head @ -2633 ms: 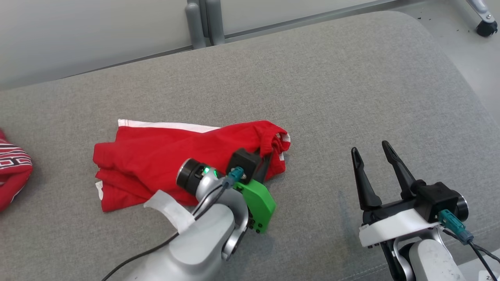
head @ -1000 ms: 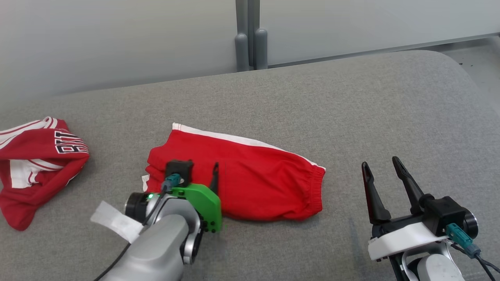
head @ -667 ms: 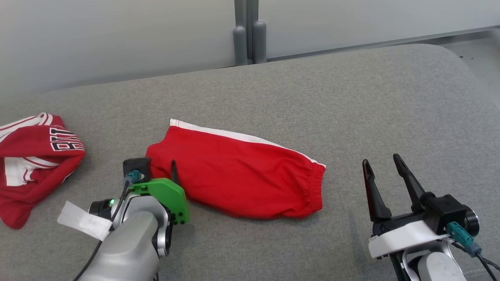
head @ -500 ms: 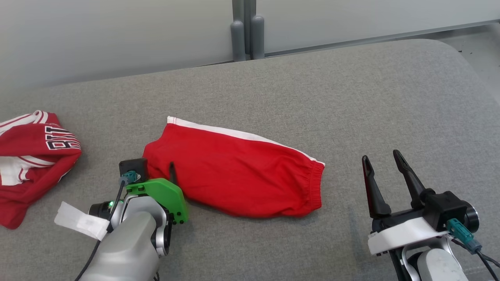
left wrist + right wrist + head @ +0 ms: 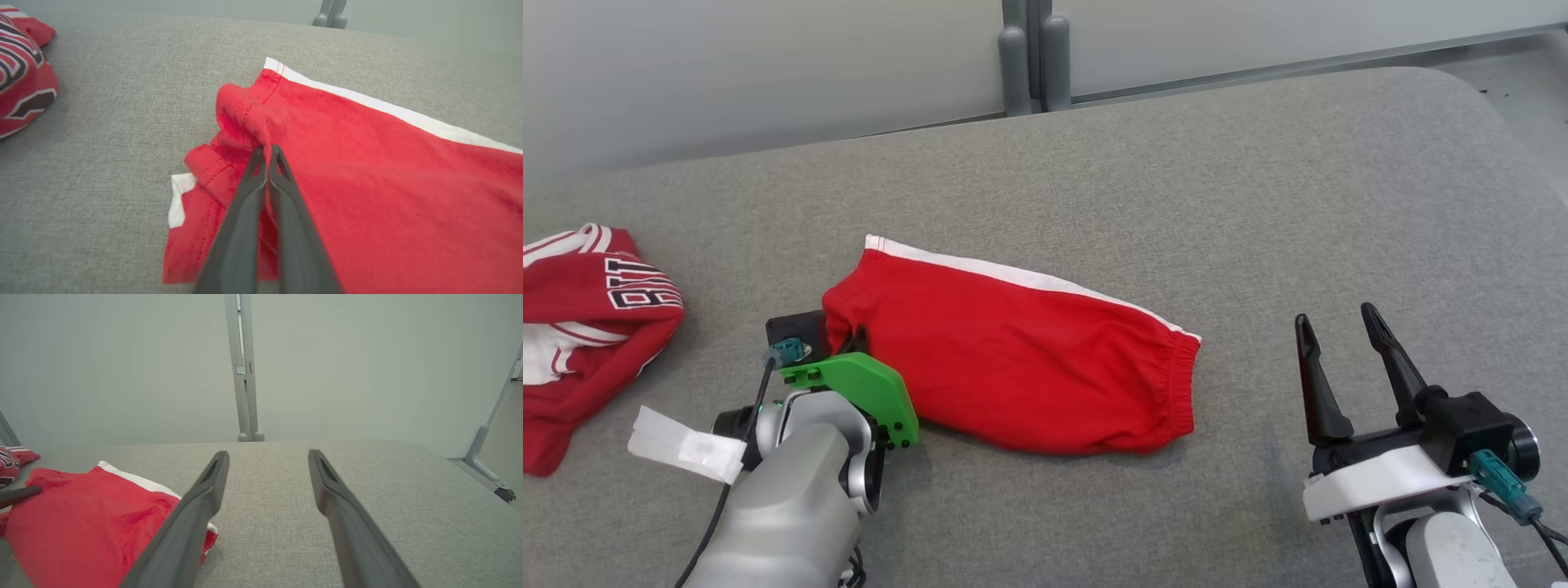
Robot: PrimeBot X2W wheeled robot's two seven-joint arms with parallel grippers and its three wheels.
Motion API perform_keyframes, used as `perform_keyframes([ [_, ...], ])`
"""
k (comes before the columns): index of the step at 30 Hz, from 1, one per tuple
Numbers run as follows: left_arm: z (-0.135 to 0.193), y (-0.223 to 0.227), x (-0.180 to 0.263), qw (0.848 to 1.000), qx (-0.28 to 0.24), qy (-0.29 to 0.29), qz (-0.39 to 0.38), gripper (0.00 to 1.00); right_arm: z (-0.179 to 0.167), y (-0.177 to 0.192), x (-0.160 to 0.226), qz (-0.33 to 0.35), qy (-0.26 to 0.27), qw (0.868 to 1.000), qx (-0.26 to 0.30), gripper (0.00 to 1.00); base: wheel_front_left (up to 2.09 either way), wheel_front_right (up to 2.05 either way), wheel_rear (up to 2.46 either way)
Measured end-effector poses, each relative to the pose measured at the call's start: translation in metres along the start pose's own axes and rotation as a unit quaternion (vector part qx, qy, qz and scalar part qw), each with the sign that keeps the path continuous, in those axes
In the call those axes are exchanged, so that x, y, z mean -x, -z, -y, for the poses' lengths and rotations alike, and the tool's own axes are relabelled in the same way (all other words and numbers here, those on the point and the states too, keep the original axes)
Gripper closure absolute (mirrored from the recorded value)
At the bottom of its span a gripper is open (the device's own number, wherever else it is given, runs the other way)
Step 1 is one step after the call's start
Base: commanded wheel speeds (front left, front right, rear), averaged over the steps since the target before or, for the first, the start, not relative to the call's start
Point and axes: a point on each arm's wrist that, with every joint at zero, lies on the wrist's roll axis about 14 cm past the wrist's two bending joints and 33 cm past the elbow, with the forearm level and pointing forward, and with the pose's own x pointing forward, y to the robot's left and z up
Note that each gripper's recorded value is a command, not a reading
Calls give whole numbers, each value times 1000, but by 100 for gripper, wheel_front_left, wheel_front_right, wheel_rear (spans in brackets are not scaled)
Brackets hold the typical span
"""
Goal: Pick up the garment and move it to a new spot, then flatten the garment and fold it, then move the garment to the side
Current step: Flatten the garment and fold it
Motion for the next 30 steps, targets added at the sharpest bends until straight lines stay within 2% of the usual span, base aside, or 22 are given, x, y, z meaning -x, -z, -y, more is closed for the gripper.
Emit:
perform_keyframes([
  [8,3,-41,12,997,23,17,74,100,-11,-3,-8,8,-17,1000,-4,0,0,0,0],
  [10,1,-40,21,996,35,18,86,100,-15,-4,-9,9,-22,1000,-6,0,0,0,0],
  [18,-13,5,71,993,70,-5,90,100,-22,-6,-12,13,-34,999,-10,0,0,0,0],
  [22,-15,43,94,994,85,-20,58,100,-25,-4,-13,12,-37,999,-10,0,0,0,0],
  [30,-29,68,97,995,79,-48,25,100,-18,-2,-8,6,-28,1000,-5,0,0,0,0],
])
